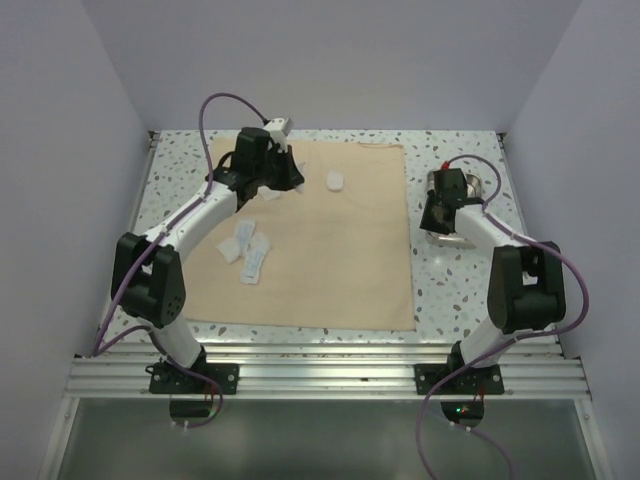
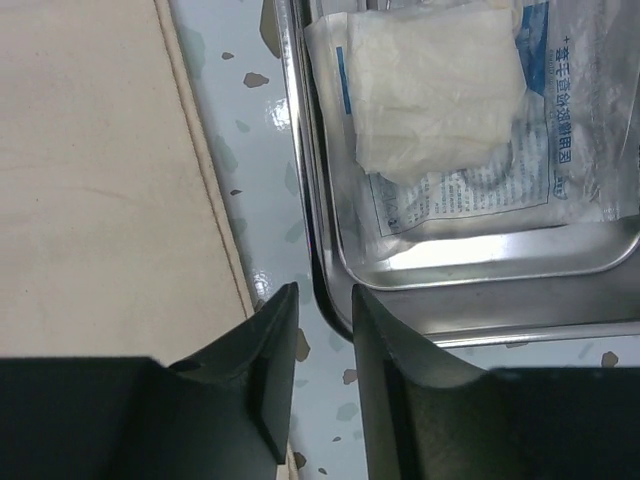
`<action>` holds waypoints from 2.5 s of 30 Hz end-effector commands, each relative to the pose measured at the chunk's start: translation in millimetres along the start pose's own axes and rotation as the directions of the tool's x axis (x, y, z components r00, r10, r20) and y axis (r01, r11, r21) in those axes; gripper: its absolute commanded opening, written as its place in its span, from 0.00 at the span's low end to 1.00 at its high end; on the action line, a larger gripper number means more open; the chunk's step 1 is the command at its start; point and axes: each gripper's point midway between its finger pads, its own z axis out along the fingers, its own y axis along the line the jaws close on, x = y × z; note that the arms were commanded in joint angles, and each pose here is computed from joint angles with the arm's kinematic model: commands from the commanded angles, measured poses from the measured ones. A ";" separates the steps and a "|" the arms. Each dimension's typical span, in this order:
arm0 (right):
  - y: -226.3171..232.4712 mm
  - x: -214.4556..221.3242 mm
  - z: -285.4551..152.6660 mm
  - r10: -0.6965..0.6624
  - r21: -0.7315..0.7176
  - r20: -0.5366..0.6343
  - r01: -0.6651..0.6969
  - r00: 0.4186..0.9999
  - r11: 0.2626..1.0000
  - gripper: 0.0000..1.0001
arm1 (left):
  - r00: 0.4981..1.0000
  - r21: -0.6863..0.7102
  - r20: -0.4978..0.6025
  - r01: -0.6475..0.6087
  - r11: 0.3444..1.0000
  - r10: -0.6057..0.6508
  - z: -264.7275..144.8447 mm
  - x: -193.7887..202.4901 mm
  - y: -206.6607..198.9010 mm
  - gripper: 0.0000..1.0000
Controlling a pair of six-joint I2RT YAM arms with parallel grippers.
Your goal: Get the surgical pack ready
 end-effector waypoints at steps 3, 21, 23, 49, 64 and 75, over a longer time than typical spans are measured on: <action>4.6 -5.7 -4.8 -0.032 -0.019 0.000 0.032 0.999 0.999 0.31 | 0.998 0.052 0.063 -0.026 0.998 0.023 -14.1 -16.6 -16.0 0.00; 24.5 56.1 -20.9 -0.139 -0.059 -0.073 0.135 0.988 0.989 0.19 | 0.999 0.106 0.034 -0.029 0.994 0.026 -4.6 -4.5 -35.6 0.00; 26.1 62.6 -26.7 -0.147 -0.072 -0.077 0.141 0.986 0.987 0.19 | 0.999 0.115 0.022 -0.029 0.993 0.026 1.1 0.0 -39.8 0.00; -27.4 -38.2 -183.1 0.172 -0.026 0.416 -0.177 0.893 0.984 0.53 | 1.000 0.668 -0.001 -0.004 0.744 0.006 105.5 99.8 -290.2 0.00; -45.6 -51.0 -189.9 0.218 -0.049 0.443 -0.219 0.869 0.974 0.51 | 0.996 0.672 -0.051 -0.024 0.740 0.078 163.7 147.3 -330.4 0.59; -47.8 -48.0 -186.5 0.249 -0.073 0.448 -0.243 0.859 0.967 0.51 | 0.961 0.495 0.135 -0.278 0.823 0.243 120.8 86.7 -308.1 0.84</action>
